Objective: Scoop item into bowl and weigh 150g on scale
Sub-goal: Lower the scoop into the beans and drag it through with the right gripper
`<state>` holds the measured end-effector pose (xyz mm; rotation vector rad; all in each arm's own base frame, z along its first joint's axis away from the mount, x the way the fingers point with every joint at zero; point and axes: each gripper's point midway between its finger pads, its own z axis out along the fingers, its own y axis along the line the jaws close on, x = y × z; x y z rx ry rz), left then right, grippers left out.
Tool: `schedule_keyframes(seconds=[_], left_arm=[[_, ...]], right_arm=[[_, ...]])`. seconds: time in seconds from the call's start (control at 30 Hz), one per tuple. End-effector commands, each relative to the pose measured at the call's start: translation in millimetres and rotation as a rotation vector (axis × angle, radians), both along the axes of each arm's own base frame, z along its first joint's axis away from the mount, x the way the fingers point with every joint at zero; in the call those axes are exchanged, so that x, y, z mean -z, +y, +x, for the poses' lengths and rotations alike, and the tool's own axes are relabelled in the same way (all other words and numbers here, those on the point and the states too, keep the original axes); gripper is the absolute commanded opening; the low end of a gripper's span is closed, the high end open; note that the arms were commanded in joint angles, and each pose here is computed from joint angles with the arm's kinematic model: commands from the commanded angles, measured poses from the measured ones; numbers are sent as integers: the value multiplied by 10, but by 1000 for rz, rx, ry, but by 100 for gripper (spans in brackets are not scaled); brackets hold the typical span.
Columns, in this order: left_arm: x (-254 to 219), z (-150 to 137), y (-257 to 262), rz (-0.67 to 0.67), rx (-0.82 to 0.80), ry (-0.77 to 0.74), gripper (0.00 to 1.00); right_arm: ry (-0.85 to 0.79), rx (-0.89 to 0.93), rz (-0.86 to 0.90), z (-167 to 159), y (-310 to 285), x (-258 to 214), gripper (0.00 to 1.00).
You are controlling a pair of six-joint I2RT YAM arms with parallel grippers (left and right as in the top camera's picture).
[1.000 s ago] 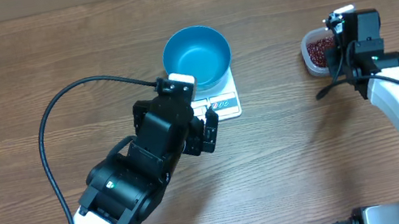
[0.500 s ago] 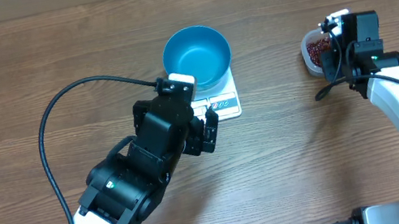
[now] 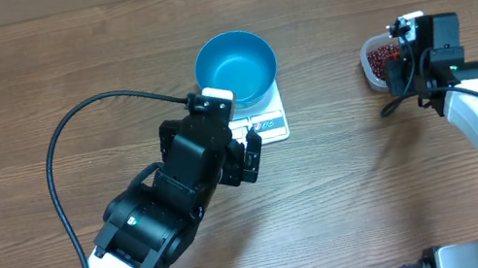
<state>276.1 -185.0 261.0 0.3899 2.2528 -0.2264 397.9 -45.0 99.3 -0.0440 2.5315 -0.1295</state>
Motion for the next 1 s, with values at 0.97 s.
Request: schedule_keyframes(seconds=[0.97], left_arm=[[-47, 34, -1, -22, -20, -2, 99]], right_arm=[[-15, 114, 377, 101, 37, 77, 4]])
